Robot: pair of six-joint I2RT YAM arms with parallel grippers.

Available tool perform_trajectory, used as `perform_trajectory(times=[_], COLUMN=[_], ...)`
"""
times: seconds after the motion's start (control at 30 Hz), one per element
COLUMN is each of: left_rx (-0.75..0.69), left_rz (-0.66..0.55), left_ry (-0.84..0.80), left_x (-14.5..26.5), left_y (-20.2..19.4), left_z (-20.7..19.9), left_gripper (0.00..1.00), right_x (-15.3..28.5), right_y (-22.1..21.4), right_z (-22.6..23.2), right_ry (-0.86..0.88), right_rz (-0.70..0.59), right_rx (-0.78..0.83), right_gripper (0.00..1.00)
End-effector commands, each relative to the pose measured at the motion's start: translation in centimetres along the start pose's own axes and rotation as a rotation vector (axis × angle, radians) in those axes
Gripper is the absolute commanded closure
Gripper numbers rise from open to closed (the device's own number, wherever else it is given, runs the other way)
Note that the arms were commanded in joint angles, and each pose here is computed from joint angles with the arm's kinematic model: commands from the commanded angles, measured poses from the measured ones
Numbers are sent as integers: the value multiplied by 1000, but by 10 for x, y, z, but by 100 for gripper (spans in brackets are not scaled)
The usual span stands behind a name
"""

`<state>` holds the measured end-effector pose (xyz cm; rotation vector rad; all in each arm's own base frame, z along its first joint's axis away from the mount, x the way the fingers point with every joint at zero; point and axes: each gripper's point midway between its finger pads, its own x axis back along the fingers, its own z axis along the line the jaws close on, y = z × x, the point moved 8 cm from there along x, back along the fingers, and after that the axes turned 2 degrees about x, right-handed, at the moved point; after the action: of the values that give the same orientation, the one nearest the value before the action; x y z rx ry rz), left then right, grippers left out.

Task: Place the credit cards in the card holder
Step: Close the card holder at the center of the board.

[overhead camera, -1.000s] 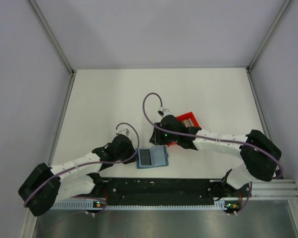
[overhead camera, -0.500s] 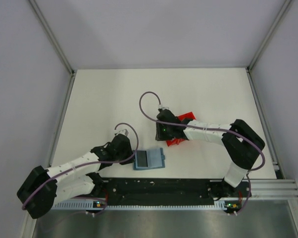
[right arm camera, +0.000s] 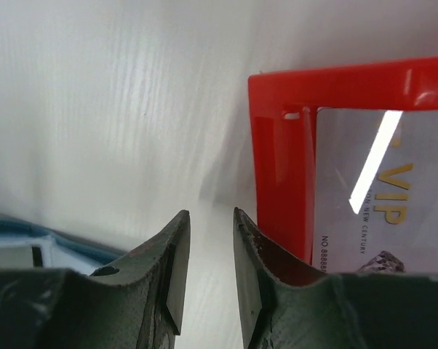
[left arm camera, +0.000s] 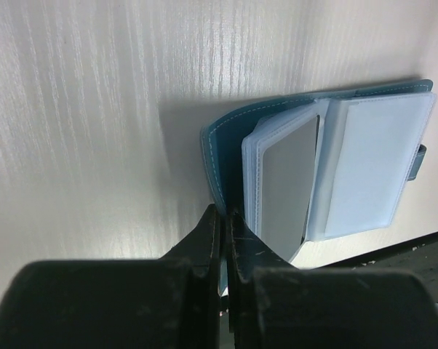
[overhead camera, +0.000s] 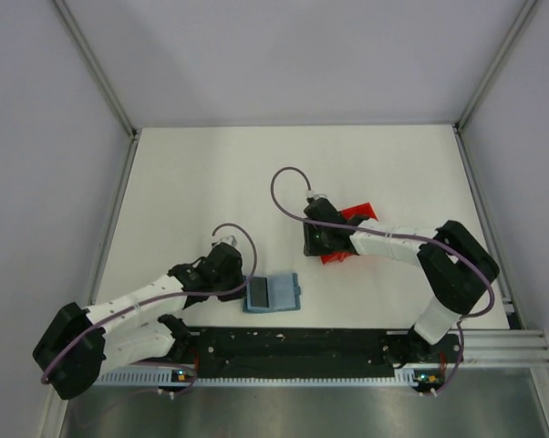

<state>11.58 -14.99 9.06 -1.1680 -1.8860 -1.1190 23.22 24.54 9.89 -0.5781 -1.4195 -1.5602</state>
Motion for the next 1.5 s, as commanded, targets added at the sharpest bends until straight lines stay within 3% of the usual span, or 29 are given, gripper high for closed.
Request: perform_trajectory(times=[0.0,0.2,0.33,0.53,0.77,1.0,1.47], left_rx=[-54,-132,-200,-307,-350,-350,-333], left_rz=[-22,-28,-14,-3,36,25,15], left_ry=[50,90,74,119,151,151,138], left_x=[8,21,24,22,16,17,15], left_y=[10,25,31,42,43,43,41], left_z=[-3,-14,-21,-25,-24,-23,-22], left_gripper=[100,100,100,100,100,100,100], right_x=[26,43,48,55,47,36,25], right_y=[4,-20,-40,-60,-62,-78,-104], right_z=[8,17,22,33,32,34,32], right_ry=[178,451,556,627,661,759,775], right_rz=[-65,-68,-114,-375,-556,-537,-489], right_rx=[43,89,228,572,795,914,1004], right_gripper=[69,69,68,67,64,64,63])
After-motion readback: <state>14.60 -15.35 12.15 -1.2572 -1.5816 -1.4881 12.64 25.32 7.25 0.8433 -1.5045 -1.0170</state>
